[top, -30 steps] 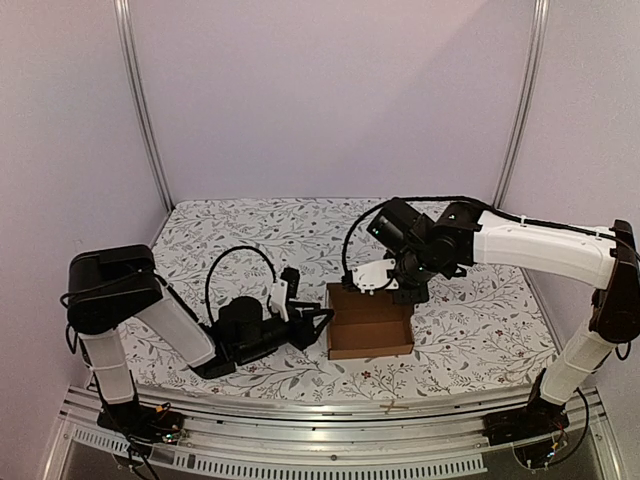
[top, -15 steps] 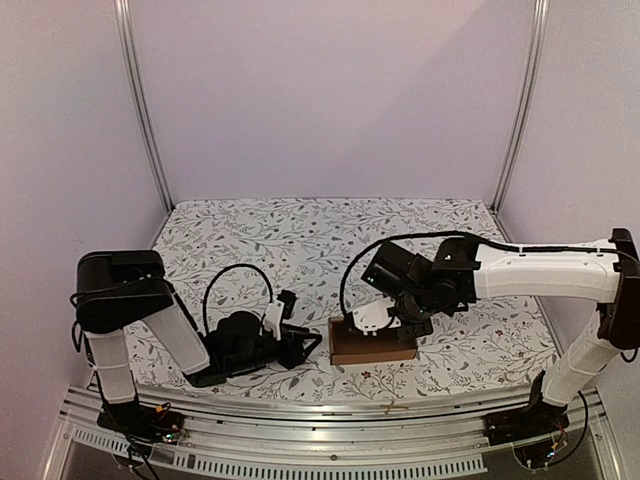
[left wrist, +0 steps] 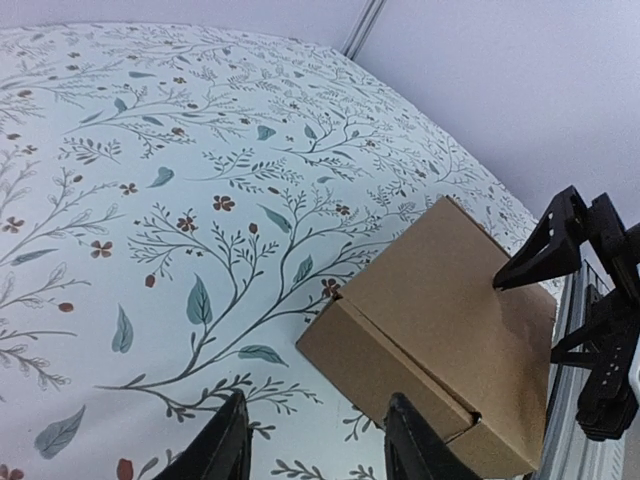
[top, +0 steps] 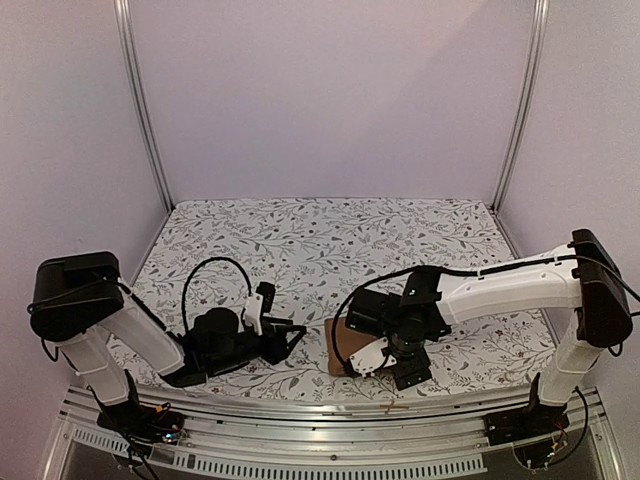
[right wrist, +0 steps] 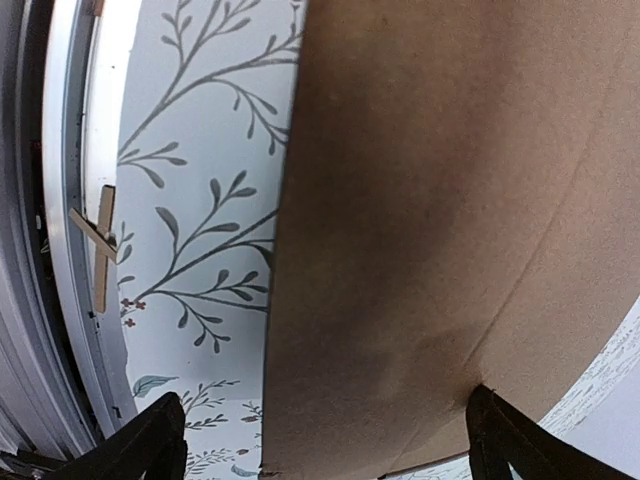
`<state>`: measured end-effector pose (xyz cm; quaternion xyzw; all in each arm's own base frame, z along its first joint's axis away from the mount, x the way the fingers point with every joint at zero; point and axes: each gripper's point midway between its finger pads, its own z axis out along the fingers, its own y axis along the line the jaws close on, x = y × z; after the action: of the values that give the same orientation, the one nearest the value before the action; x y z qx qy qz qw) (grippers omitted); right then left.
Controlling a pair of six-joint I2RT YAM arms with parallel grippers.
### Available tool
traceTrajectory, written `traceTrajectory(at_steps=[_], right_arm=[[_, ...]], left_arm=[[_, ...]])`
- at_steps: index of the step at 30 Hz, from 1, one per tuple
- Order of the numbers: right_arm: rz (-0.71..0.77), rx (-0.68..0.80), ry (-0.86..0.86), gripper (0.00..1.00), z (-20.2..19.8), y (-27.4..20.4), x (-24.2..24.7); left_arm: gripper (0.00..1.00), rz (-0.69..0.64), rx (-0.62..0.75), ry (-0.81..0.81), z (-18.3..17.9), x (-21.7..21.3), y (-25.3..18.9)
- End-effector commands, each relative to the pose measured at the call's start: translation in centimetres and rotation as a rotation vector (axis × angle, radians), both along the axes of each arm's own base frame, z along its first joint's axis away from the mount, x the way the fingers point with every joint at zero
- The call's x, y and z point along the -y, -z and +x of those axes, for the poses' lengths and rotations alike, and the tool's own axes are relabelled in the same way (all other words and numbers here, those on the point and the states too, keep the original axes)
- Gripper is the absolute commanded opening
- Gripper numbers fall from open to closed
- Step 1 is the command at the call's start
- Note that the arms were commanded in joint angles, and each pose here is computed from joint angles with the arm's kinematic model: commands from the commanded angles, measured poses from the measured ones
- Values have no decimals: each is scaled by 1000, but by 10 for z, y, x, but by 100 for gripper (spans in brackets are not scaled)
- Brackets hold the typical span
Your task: Fold the paper box
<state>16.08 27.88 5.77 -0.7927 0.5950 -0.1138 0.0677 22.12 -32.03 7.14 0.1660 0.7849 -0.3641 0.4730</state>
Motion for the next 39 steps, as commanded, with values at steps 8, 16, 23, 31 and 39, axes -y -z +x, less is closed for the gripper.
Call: traceTrajectory(at_steps=[8,16,23,31,39], right_arm=[[41,-94,76,99,-15,-2,-8],[79,-11,74,99,-1,-32,-1],[241,-72,206,99,18,-76,21],[436,-170,497,95,82,-85,33],[386,-262,622,87,95,-37,19]], left_arm=[[46,0,-27,115,0,55,-15],[45,276,-89,119,-2,85,30],[45,395,-102,124,-3,79,56],[45,424,23,139,8,87,37],[51,305,120,90,18,93,-42]])
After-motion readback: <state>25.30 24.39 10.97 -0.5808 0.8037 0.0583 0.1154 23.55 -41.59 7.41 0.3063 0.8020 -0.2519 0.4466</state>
